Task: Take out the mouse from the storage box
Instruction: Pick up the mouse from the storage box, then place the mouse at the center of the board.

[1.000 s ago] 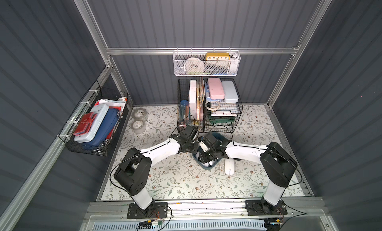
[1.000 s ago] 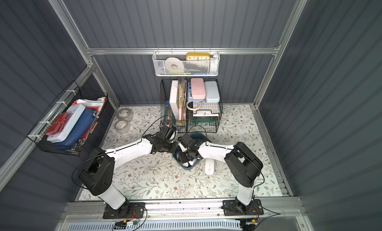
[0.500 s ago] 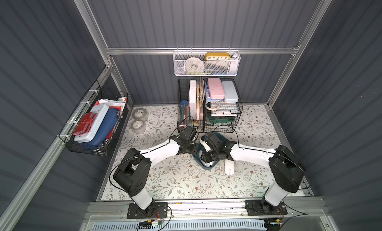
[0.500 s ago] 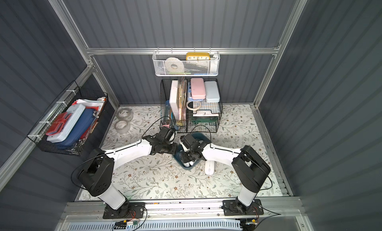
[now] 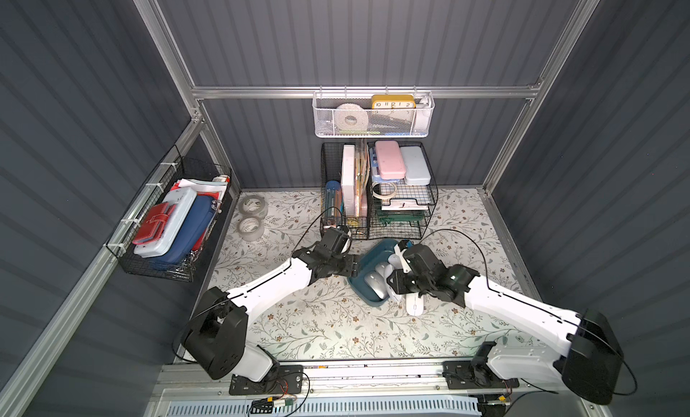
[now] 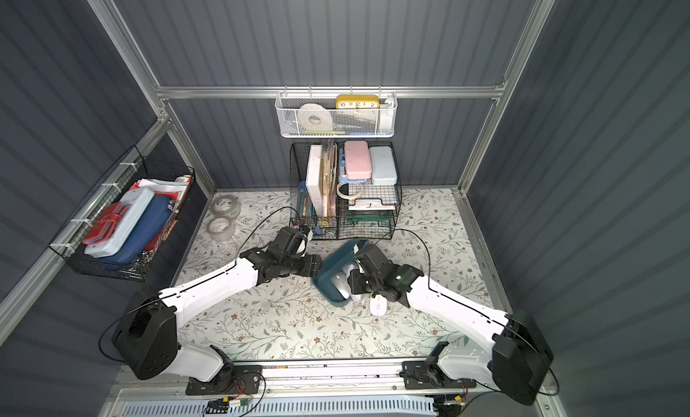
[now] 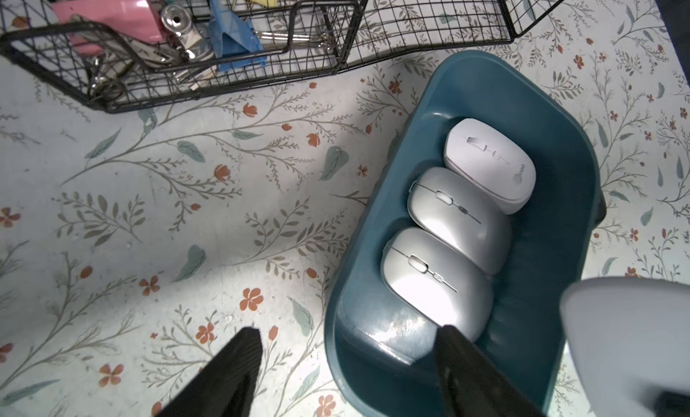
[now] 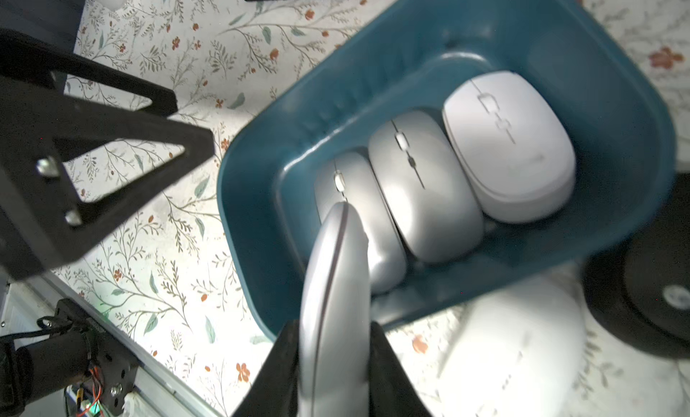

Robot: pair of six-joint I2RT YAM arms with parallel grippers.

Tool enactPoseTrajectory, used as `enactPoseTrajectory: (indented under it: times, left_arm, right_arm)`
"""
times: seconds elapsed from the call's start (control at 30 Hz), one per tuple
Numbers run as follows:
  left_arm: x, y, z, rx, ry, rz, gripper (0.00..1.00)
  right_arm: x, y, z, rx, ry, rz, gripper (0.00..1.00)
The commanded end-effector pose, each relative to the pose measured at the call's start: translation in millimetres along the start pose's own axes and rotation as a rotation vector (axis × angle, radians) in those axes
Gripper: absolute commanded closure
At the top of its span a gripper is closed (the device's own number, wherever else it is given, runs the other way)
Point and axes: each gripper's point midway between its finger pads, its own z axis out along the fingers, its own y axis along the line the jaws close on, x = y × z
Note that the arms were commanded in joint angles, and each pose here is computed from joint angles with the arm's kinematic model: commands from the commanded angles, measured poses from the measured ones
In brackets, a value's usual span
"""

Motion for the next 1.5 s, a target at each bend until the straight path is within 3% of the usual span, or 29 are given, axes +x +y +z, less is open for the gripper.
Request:
enactPoseTrajectory:
  times: [0.0, 0.33, 0.57, 1.0, 1.33, 1.47]
  left_arm:
    - [9, 6, -3, -0.017, 0.003, -0.019, 0.21]
    - [7, 7, -7, -0.023, -0.008, -0.013, 0.20]
    - [8, 8, -6, -0.031, -0.003, -0.012, 0.19]
    - [9, 10, -7, -0.039, -0.004, -0.011, 0.18]
    - [9, 9, -6, -0.033, -0.003, -0.008, 0.16]
    - [8, 9, -5, -0.034, -0.002, -0.007, 0.16]
  right_arm:
    - [21, -16, -14, 0.012, 0.012, 0.096, 0.81]
    - [76, -37, -18, -0.007, 0.044, 0.198, 0.81]
    - [97, -29, -3, -0.046, 0.068, 0.214, 0.80]
    - [87, 4, 41, -0.081, 0.075, 0.201, 0.79]
    - [102, -19, 52, 0.029, 0.112, 0.202, 0.58]
    - [105, -27, 51, 0.066, 0.113, 0.197, 0.55]
